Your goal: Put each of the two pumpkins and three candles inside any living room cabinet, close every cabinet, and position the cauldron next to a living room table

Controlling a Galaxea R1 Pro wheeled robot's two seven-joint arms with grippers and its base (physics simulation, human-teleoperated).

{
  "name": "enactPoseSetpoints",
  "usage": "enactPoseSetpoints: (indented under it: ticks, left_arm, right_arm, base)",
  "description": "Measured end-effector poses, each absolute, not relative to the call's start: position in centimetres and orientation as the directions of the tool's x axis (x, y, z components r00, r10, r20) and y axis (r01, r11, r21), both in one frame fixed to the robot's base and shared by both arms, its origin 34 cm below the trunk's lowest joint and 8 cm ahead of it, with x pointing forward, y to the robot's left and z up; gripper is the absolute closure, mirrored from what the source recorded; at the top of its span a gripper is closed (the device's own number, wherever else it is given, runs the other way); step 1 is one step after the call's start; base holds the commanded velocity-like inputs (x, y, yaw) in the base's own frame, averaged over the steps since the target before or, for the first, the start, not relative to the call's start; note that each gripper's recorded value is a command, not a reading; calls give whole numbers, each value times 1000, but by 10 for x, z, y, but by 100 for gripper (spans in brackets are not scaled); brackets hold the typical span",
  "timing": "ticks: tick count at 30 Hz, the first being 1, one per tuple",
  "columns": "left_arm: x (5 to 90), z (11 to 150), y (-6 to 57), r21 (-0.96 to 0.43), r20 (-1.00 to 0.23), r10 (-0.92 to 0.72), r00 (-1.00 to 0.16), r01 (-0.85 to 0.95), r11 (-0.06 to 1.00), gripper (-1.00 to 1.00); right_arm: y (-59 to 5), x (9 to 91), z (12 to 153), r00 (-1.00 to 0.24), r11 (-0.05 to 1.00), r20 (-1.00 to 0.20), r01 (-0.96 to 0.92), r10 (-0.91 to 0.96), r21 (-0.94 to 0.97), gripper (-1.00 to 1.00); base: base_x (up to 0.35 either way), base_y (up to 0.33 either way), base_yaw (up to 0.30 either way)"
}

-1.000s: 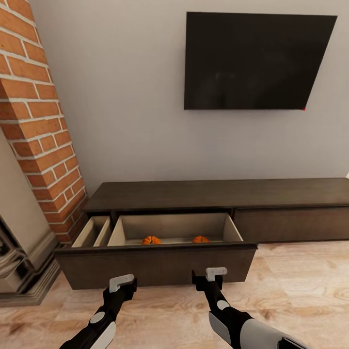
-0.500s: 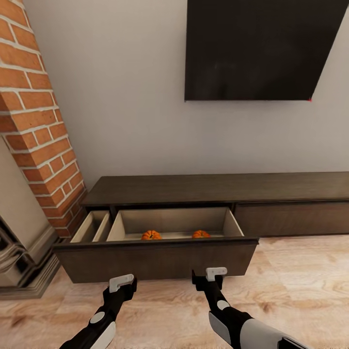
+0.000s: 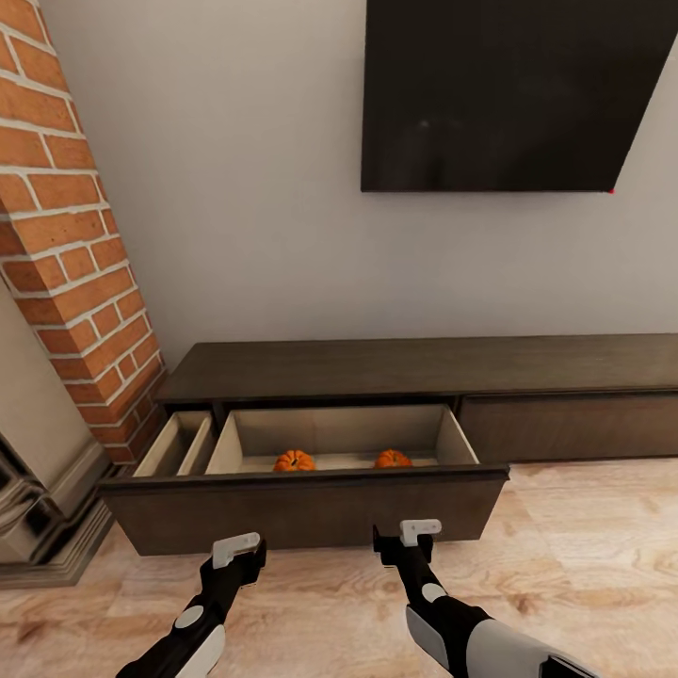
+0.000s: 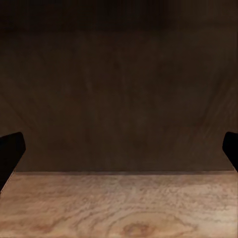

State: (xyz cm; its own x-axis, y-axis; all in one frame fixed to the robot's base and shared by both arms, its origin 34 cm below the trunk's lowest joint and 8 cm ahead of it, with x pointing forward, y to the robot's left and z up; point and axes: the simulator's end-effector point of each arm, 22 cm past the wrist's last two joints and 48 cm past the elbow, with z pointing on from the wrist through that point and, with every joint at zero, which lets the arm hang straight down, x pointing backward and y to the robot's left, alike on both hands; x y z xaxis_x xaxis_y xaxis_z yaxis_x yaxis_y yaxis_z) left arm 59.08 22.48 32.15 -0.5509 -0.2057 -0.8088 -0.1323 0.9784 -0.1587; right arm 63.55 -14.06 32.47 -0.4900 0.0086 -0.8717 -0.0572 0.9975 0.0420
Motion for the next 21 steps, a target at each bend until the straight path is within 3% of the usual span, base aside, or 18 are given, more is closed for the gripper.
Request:
enactPoseSetpoints:
  ticks: [10, 21]
  left_arm:
    - [591, 321, 226, -158, -809, -206, -550, -133, 978, -100]
    - [591, 321, 226, -159, -809, -206, -550, -133, 978, -100]
  right_arm:
    - [-141, 635, 324, -490, 997, -872, -57, 8, 42, -100]
    - [-141, 635, 324, -490, 997, -871, -57, 8, 42, -100]
  base:
    - [135, 63, 0]
    - [13, 8, 0]
